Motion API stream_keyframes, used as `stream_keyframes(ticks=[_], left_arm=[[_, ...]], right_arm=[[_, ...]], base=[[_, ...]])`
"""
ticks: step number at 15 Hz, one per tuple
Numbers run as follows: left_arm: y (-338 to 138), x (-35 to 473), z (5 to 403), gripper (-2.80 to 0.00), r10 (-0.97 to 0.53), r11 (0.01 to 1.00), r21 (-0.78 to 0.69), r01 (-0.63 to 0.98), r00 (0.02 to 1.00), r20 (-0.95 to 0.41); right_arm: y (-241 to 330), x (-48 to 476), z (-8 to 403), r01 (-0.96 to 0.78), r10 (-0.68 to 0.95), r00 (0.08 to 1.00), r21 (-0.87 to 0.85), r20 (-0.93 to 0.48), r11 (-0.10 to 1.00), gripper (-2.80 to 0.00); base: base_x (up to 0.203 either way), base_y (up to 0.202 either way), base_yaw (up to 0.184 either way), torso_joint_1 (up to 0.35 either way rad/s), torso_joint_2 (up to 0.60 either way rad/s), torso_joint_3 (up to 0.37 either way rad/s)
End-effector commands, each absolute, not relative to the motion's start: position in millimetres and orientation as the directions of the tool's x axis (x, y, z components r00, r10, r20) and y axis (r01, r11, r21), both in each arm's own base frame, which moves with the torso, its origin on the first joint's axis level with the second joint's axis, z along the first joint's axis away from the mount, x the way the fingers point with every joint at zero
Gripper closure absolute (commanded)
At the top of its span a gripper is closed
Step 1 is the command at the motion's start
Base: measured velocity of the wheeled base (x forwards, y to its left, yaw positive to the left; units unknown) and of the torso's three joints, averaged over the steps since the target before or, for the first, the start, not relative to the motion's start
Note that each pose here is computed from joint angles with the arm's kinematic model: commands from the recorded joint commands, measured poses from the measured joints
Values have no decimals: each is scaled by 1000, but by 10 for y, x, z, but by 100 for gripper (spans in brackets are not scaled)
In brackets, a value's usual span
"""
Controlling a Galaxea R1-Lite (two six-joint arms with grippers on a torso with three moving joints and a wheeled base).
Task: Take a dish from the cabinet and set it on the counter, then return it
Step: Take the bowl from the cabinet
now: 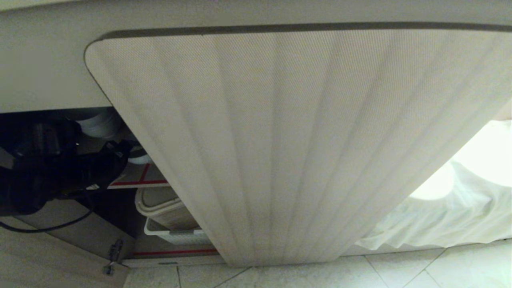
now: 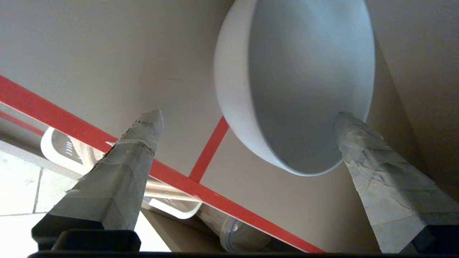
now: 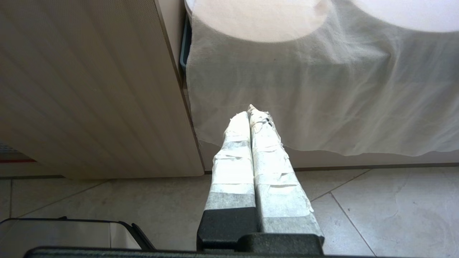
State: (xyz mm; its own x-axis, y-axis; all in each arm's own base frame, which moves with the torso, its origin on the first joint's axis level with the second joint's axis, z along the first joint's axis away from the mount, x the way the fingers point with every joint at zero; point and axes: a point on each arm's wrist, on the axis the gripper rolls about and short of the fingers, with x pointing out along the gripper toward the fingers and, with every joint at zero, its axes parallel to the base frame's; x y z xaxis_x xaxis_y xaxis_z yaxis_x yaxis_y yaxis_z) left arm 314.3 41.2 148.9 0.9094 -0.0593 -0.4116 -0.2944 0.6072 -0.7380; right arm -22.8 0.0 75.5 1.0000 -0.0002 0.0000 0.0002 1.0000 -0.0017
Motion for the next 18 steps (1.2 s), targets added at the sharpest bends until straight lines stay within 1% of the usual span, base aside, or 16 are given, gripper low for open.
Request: stream_keyframes(ticks=[1,18], left_arm=[[417,3165,1447,-280,-59,602,-738,-305,905,-421],[364,3390,1432,-280,-43,612,-727,-312,904,-424]], right_arm=[[0,-228,755,0,0,1000,-2,0,1000,0],[0,-228,755,1,-1,1000,-2,0,1000,0]], base=[[0,0,0,0,0,0],[0,0,0,0,0,0]])
